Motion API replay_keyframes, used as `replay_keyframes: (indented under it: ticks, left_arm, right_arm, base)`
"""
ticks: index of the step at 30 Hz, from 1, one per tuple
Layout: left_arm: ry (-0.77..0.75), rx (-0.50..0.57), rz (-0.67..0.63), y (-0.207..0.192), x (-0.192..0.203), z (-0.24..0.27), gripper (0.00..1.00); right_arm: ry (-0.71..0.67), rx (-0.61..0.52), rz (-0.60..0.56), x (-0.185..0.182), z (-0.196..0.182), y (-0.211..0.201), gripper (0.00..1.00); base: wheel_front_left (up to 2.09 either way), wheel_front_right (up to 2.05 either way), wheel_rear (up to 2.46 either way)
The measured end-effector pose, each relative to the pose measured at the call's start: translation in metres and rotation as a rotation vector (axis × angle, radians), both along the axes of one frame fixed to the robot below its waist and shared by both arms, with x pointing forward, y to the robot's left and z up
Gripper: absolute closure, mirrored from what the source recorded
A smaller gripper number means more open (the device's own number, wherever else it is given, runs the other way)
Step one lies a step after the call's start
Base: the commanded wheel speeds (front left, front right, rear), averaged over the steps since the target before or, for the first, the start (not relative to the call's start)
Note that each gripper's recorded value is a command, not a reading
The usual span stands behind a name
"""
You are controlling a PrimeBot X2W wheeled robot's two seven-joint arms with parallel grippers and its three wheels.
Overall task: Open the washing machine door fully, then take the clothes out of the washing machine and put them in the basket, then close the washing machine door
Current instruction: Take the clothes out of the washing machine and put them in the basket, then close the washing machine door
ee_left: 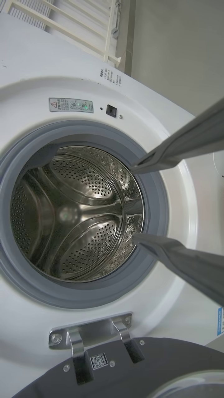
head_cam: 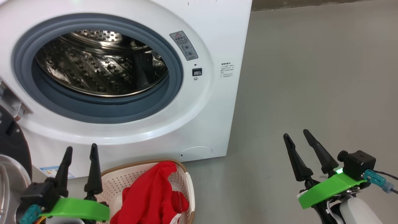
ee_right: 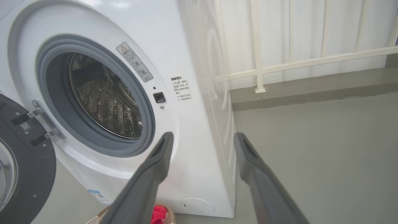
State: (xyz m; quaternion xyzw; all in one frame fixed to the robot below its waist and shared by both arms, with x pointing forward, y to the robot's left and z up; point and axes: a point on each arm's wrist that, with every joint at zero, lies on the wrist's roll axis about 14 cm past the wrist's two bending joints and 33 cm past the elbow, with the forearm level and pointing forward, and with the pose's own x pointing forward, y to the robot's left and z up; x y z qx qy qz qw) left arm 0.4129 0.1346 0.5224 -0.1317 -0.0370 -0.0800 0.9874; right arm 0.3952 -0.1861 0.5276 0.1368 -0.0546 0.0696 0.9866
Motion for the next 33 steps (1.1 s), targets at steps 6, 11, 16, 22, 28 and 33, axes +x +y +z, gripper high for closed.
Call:
replay_keyframes:
  ticks: [6,11,16,22,28,33]
  left_arm:
    - [-0.028,-0.011,0.003,0.0009,-0.0043,0.0093,0.0]
    - [-0.021,-0.006,0.011,0.004,-0.0076,0.007,0.0]
    - [-0.027,0.002,0.011,0.0055,-0.0077,0.0088,0.0]
    - [-0.026,0.002,0.013,0.0056,-0.0075,0.0087,0.0]
    - [-0.022,-0.003,0.013,0.0055,-0.008,0.0079,0.0]
    - [-0.019,-0.001,0.012,0.0053,-0.0083,0.007,0.0]
  right_arm:
    - [-0.004,-0.001,-0.002,0.0004,0.0013,-0.001,0.0]
    - [-0.005,-0.002,-0.001,0.0003,0.0017,-0.0011,0.0]
    - [-0.006,-0.005,0.0,-0.0002,0.0021,-0.0014,0.0]
    - [-0.005,-0.007,0.001,-0.0005,0.0019,-0.001,0.0]
    - [-0.007,-0.01,0.003,-0.0009,0.0025,-0.0014,0.0]
    - [-0.008,-0.013,0.005,-0.0015,0.003,-0.0011,0.0]
  base:
    - [0.0,0.0,0.0]
    - [0.0,0.0,0.0]
    - [0.0,0.0,0.0]
    - [0.0,0.0,0.0]
    - [0.0,0.0,0.0]
    - [0.0,0.0,0.0]
